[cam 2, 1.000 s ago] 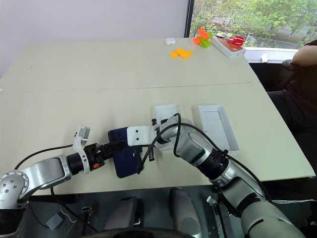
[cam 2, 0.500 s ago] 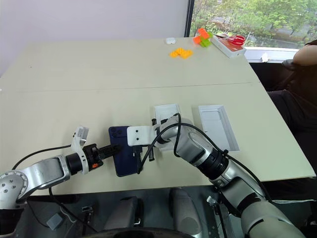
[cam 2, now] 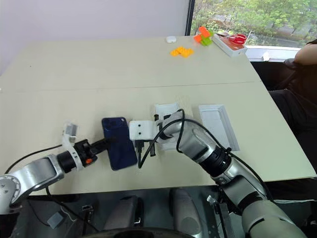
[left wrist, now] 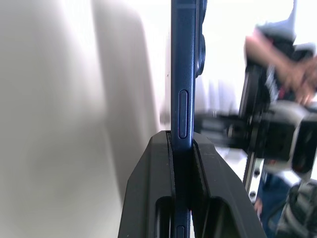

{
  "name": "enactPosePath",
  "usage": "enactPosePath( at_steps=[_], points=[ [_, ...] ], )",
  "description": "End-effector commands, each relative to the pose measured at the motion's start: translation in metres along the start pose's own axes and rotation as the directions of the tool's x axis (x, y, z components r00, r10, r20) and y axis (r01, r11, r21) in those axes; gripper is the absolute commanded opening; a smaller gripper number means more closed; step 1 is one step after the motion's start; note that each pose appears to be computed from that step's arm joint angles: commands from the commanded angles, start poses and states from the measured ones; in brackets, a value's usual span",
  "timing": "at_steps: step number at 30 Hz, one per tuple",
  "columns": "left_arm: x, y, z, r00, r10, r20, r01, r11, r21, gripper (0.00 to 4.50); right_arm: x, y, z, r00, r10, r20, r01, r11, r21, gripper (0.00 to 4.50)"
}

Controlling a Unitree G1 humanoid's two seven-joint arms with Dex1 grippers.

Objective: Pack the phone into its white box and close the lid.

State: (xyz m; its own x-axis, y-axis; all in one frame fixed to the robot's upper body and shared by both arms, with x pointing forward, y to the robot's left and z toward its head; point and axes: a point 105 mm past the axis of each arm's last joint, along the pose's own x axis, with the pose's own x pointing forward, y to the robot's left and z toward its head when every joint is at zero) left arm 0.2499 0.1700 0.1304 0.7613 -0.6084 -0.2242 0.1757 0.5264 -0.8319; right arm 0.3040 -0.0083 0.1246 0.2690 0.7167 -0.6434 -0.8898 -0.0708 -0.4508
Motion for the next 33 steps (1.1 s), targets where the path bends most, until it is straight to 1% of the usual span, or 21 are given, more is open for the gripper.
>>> enactPosePath(
  at_steps=[1,4,6,8,10,13,17,20,22,24,27,31,33],
  points=[
    [-0.006,-0.021,0.017,0.992,-0.091,0.084,0.089,0.996,0.026,0.03,-0.041,-0.007,0.026,0.991,-0.052,0.123,0.059,0.997,-0.056,0.00],
    [-0.002,-0.025,0.021,0.991,-0.099,0.090,0.096,0.995,0.034,0.03,-0.074,-0.004,0.025,0.985,-0.079,0.155,0.090,0.994,-0.064,0.00],
    [0.000,-0.028,0.020,0.991,-0.106,0.079,0.103,0.994,0.045,0.03,-0.083,-0.004,0.022,0.983,-0.094,0.156,0.105,0.993,-0.059,0.00],
    [0.016,-0.042,0.017,0.989,-0.140,0.036,0.137,0.988,0.071,0.03,-0.107,-0.012,0.009,0.972,-0.181,0.148,0.183,0.983,0.000,0.00],
    [0.033,-0.057,0.013,0.984,-0.177,-0.010,0.177,0.981,0.081,0.03,-0.128,-0.014,-0.003,0.960,-0.239,0.146,0.231,0.970,0.069,0.00],
    [0.057,-0.074,0.006,0.973,-0.221,-0.064,0.224,0.973,0.059,0.03,-0.143,-0.016,-0.020,0.949,-0.293,0.116,0.276,0.951,0.143,0.00],
    [0.081,-0.091,-0.004,0.963,-0.241,-0.118,0.244,0.970,0.014,0.03,-0.154,-0.017,-0.043,0.940,-0.341,0.035,0.328,0.924,0.194,0.00],
    [0.094,-0.098,-0.010,0.961,-0.238,-0.143,0.238,0.971,-0.020,0.03,-0.157,-0.015,-0.053,0.934,-0.357,0.001,0.348,0.912,0.216,0.00],
    [0.108,-0.103,-0.019,0.958,-0.213,-0.190,0.210,0.977,-0.035,0.03,-0.157,-0.009,-0.061,0.936,-0.351,-0.029,0.348,0.910,0.228,0.00],
    [0.116,-0.106,-0.022,0.960,-0.184,-0.210,0.178,0.983,-0.047,0.03,-0.157,-0.006,-0.065,0.936,-0.349,-0.043,0.348,0.907,0.235,0.00],
    [0.126,-0.101,-0.026,0.964,-0.113,-0.242,0.107,0.993,-0.039,0.03,-0.157,-0.004,-0.066,0.934,-0.353,-0.048,0.354,0.904,0.242,0.00],
    [0.136,-0.105,-0.034,0.951,-0.099,-0.292,0.091,0.995,-0.040,0.03,-0.156,-0.002,-0.069,0.933,-0.356,-0.061,0.359,0.898,0.254,0.00],
    [0.140,-0.102,-0.037,0.949,-0.068,-0.307,0.067,0.998,-0.015,0.03,-0.156,-0.001,-0.071,0.932,-0.357,-0.068,0.362,0.896,0.256,0.00]
  ],
)
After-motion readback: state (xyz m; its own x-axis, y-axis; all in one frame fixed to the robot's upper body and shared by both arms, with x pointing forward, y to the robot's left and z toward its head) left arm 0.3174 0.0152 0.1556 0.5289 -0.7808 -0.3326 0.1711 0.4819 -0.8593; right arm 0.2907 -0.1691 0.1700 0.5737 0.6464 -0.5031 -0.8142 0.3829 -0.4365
